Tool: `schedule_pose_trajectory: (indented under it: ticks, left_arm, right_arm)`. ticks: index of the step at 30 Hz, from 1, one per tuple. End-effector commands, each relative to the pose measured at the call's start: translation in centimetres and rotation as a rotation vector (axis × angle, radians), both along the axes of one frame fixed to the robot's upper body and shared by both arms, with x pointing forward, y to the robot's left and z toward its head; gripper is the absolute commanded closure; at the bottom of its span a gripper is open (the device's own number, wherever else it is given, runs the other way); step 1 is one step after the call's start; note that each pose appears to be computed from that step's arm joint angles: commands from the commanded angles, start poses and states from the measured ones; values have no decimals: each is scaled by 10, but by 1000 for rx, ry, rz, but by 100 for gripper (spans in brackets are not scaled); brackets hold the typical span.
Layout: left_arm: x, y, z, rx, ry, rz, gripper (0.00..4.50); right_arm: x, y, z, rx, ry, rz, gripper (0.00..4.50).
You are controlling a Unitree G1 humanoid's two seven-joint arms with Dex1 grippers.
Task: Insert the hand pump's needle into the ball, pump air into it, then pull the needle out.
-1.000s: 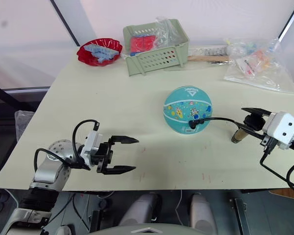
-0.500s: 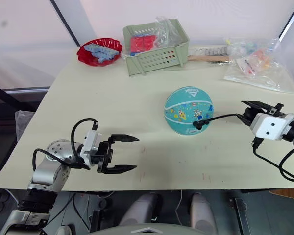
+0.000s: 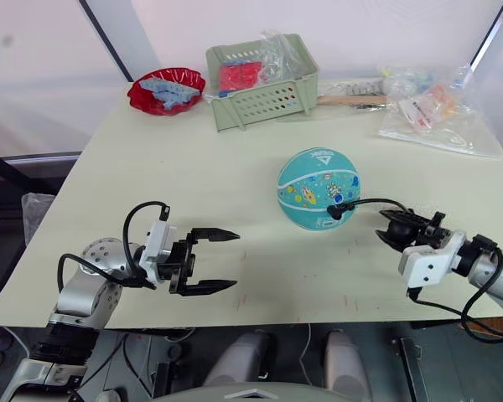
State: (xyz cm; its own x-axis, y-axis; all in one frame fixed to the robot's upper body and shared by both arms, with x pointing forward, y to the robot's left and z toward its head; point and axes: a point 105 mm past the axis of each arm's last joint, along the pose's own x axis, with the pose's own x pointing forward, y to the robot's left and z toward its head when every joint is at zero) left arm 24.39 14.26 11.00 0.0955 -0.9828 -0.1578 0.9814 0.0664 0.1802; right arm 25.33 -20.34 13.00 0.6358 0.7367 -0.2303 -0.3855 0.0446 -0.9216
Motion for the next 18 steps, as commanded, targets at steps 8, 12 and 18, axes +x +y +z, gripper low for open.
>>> schedule_pose_trajectory:
  ticks: [8,12,18]
  left_arm:
    - [1,-3,10,-7,-55,-7,0]
    - [3,-4,11,-9,-62,-2,0]
    - [9,-6,17,-20,-78,6,0]
  right_arm:
    - [-10,6,-13,82,140,68,190]
    - [-14,0,-15,109,201,69,3]
    - [-17,-5,-17,138,219,51,3]
